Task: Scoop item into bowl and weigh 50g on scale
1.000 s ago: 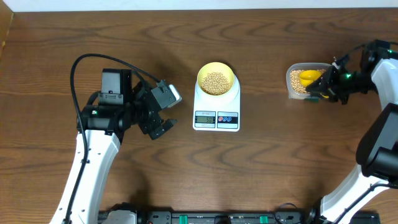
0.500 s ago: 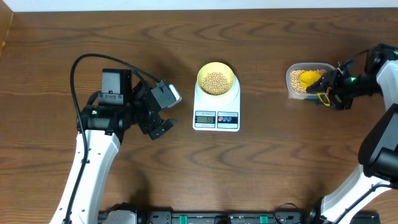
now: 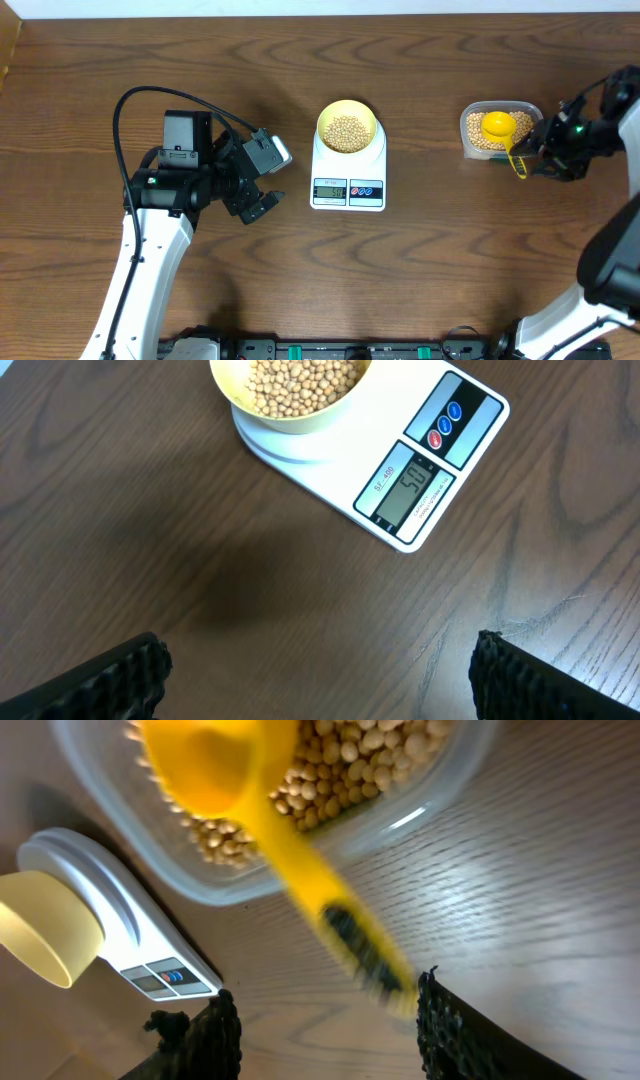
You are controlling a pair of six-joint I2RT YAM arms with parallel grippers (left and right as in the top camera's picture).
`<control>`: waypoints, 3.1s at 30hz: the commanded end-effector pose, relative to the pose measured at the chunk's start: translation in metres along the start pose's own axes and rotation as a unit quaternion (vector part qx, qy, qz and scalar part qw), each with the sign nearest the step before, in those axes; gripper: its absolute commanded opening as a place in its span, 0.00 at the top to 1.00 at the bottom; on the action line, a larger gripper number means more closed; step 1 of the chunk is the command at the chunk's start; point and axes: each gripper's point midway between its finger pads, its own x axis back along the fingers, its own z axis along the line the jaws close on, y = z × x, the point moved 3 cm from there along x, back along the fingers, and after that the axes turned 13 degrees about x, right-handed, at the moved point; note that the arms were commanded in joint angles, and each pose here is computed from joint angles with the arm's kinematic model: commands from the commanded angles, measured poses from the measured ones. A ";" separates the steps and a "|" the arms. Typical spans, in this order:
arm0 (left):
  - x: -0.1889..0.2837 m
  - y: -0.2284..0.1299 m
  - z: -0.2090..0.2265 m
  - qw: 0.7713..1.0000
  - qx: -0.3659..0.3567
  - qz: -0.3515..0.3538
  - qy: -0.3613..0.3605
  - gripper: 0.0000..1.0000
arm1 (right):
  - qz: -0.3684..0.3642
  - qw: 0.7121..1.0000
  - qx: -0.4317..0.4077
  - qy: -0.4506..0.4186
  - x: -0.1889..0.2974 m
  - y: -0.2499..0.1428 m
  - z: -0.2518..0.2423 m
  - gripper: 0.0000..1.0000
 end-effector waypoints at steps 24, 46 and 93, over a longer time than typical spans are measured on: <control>-0.003 -0.005 0.001 1.000 0.000 0.008 -0.001 0.02 | -0.241 0.963 0.120 -0.030 0.120 -0.003 0.053 0.57; -0.003 -0.005 0.001 1.000 0.000 0.008 -0.001 0.03 | -0.303 0.941 0.142 -0.050 0.153 -0.013 0.066 0.01; -0.003 -0.005 0.001 1.000 0.000 0.008 -0.001 0.02 | -0.385 0.914 0.127 -0.033 0.210 -0.102 0.099 0.01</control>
